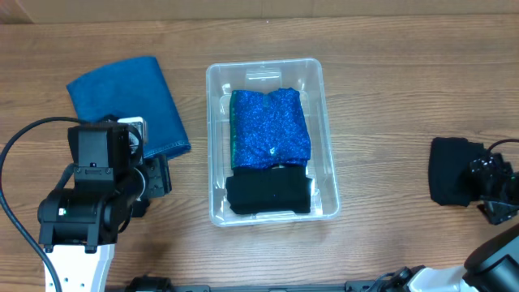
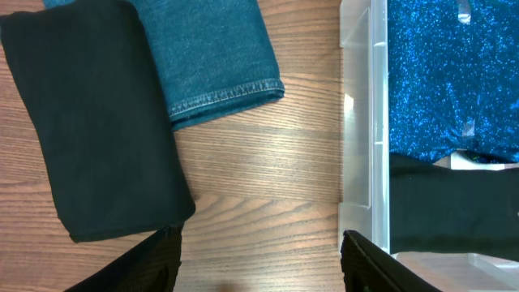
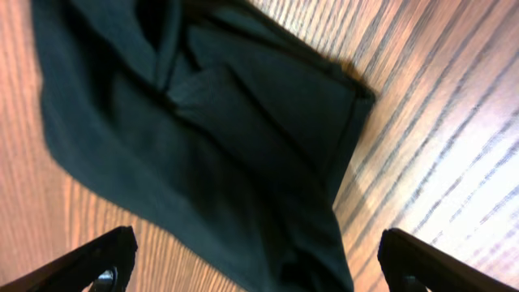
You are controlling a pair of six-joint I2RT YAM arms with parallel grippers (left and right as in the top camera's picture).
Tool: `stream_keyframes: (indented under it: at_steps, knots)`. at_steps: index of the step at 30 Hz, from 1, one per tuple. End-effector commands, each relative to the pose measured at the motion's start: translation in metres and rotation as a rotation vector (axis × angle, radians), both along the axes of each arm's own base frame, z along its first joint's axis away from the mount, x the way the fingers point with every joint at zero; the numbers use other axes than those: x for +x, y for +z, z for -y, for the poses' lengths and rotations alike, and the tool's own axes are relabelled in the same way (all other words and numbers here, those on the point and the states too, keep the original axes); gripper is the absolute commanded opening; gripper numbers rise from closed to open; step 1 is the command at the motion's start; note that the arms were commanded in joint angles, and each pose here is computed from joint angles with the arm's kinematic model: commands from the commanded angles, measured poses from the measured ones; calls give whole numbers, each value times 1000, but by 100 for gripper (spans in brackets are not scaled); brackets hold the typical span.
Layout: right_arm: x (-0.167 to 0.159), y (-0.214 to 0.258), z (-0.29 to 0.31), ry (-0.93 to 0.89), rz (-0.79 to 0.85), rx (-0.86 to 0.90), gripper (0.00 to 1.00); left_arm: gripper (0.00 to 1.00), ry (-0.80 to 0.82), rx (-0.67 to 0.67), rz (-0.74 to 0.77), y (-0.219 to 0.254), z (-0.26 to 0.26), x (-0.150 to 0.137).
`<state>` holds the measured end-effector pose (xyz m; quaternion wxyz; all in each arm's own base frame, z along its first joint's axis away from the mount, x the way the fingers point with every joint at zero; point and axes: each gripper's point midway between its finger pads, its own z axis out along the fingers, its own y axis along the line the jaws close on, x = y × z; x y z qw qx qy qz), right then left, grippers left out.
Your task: Pack container
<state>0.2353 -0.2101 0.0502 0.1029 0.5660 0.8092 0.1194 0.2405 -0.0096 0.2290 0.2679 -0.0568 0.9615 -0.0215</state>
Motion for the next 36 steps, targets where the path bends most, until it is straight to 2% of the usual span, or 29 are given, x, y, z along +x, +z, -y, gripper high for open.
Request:
stream_keyframes:
  at_steps: [1,7,11,12,15,19,20,23,26,30,33,36]
  knots:
    - [-6,-18,-11,-20,3,27,100,65,-8,-4,21,7,2,2]
    - [-5,-42,-14,-54,50,8,100,65,-8,-4,20,7,2,2]
    - [11,-44,-22,-31,169,30,99,65,-8,-4,19,7,2,2]
    - [12,-45,-23,-34,173,36,91,64,-8,-4,20,7,2,2]
    - [11,-45,-23,-47,171,43,52,64,-8,-4,19,7,2,2]
    - [14,-43,-24,-43,187,49,7,64,-8,-4,15,6,1,1]
    - [21,-39,-27,-31,233,71,4,64,-8,-4,15,6,1,1]
    - [53,-8,-46,56,463,189,4,65,-8,-4,15,6,2,1]
    - [74,31,-62,186,621,253,4,65,-8,-4,16,7,2,1]
    - [101,94,-96,447,703,203,4,65,-8,-4,16,7,2,1]
    - [121,161,-143,692,764,137,4,65,-8,-4,16,7,2,1]
    - [129,225,-213,971,797,82,4,66,-8,-4,17,7,2,1]
